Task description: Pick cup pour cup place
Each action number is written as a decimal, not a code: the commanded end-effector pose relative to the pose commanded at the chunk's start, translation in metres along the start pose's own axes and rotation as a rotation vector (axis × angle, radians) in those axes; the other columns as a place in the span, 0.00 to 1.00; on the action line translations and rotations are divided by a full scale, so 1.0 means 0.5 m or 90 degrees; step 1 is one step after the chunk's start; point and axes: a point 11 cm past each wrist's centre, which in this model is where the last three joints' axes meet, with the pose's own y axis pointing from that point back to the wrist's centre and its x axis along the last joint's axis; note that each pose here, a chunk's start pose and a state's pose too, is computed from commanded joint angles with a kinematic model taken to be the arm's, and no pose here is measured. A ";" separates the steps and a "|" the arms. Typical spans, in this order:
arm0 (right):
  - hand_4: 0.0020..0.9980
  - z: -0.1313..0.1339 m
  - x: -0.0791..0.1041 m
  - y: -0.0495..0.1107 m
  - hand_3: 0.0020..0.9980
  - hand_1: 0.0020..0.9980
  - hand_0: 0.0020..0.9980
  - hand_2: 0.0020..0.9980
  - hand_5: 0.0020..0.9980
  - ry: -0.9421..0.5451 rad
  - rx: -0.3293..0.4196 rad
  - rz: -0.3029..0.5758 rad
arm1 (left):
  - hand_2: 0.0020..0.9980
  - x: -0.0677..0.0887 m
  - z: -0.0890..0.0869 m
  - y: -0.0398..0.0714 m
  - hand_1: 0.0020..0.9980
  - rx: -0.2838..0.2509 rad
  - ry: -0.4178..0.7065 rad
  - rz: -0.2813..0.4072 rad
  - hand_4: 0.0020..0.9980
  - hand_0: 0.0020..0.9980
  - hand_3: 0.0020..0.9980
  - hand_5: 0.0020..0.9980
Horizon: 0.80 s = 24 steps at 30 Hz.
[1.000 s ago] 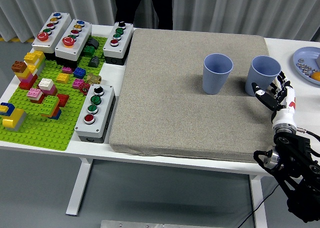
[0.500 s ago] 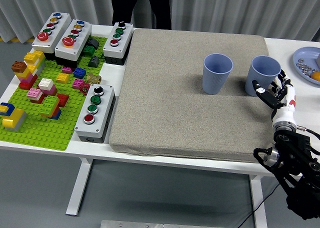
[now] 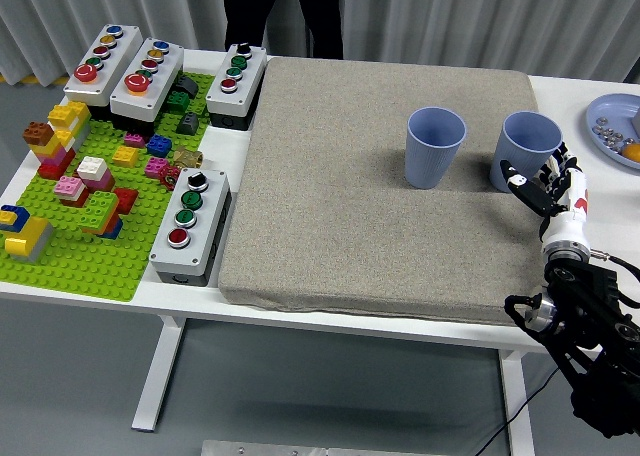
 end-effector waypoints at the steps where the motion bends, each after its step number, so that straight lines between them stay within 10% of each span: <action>1: 0.90 -0.001 0.000 0.000 0.93 0.85 0.95 0.96 0.36 0.000 0.000 0.000 | 0.85 0.000 0.000 0.000 0.81 0.000 0.000 0.000 0.51 0.75 0.76 0.97; 24: 0.89 -0.003 -0.006 -0.007 0.93 0.85 0.94 0.96 0.36 0.003 -0.002 0.001 | 0.85 -0.004 0.006 0.001 0.81 -0.003 -0.003 -0.003 0.51 0.75 0.76 0.96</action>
